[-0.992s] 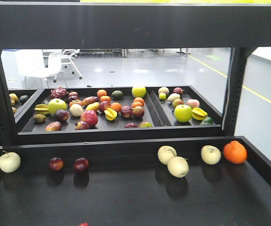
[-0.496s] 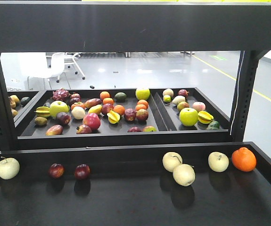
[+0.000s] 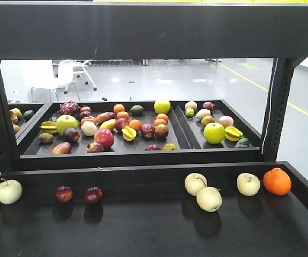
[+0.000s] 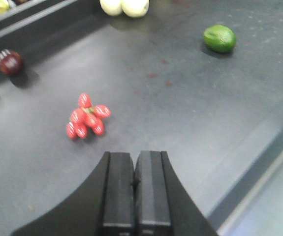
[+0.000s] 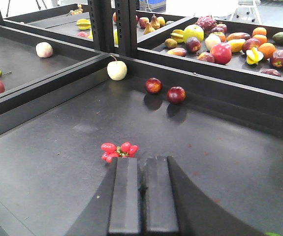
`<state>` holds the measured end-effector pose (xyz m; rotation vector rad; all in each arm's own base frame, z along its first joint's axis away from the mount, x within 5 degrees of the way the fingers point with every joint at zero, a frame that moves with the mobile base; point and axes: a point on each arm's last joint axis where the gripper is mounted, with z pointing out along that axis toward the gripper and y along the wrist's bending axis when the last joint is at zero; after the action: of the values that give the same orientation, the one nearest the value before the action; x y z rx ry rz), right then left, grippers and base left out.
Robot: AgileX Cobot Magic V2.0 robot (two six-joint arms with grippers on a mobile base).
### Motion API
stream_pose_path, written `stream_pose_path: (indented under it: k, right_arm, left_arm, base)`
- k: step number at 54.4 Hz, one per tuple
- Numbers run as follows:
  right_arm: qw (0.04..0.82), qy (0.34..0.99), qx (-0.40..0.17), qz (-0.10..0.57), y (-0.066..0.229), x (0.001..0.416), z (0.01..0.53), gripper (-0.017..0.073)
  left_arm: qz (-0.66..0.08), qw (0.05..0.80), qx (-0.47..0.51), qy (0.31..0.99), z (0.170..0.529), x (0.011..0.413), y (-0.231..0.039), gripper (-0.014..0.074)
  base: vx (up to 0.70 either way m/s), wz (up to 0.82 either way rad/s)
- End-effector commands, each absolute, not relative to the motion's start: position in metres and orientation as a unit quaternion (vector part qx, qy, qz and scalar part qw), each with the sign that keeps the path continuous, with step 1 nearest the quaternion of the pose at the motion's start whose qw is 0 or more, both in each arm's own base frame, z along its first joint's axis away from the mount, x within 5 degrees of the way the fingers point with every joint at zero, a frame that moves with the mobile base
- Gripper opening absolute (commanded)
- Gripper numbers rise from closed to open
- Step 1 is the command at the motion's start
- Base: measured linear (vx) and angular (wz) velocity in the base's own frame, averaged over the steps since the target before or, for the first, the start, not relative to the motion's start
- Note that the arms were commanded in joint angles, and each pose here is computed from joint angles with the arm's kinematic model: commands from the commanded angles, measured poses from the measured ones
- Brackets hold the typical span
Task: Pick snacks and fruit into basket
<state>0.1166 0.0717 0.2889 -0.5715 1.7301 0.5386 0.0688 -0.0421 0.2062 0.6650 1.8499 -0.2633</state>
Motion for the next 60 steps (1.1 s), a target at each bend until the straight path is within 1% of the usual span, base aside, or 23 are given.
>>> stream_pose_path:
  k: [1,13,20,32,36,41,43,51,60]
  right_arm:
    - [0.598,0.731,-0.247,0.217,0.07,0.118,0.298,-0.0009]
    - [0.598,0.731,-0.247,0.217,0.07,0.118,0.298,-0.0009]
    - [0.598,0.731,-0.247,0.217,0.07,0.118,0.298,-0.0009]
    - [0.598,0.731,-0.247,0.217,0.07,0.118,0.298,-0.0009]
    - [0.598,0.731,-0.247,0.217,0.07,0.118,0.298,-0.0009]
    - [0.598,0.731,-0.247,0.217,0.07,0.118,0.298,-0.0009]
    - [0.598,0.731,-0.247,0.217,0.07,0.118,0.298,-0.0009]
    - [0.598,0.731,-0.247,0.217,0.07,0.118,0.298,-0.0009]
    - [0.598,0.731,-0.247,0.217,0.07,0.118,0.298,-0.0009]
  left_arm:
    - [-0.108,0.612,0.258,0.74,0.228,0.075,-0.042,-0.0002]
    - [-0.107,0.621,0.254,0.734,0.23,0.076,-0.042,-0.0002]
    - [-0.106,0.658,0.232,0.708,0.238,0.078,-0.04,-0.0002]
    - [-0.105,0.674,0.223,0.697,0.242,0.079,-0.04,-0.0002]
    - [-0.112,0.69,0.203,0.686,0.247,0.08,-0.038,-0.0002]
    - [-0.141,0.729,0.143,0.655,0.263,0.081,-0.035,-0.0001]
    - [-0.143,0.741,0.136,0.642,0.271,0.081,-0.034,-0.0001]
    - [-0.137,0.764,0.138,0.615,0.308,0.086,-0.037,0.0]
    - [-0.138,0.757,0.148,0.621,0.342,0.104,-0.047,0.0]
  base:
    - [0.0,0.0]
    - [0.0,0.0]
    - [0.0,0.0]
    - [0.0,0.0]
    - [0.0,0.0]
    - [0.0,0.0]
    - [0.0,0.0]
    - [0.0,0.0]
    - [0.0,0.0]
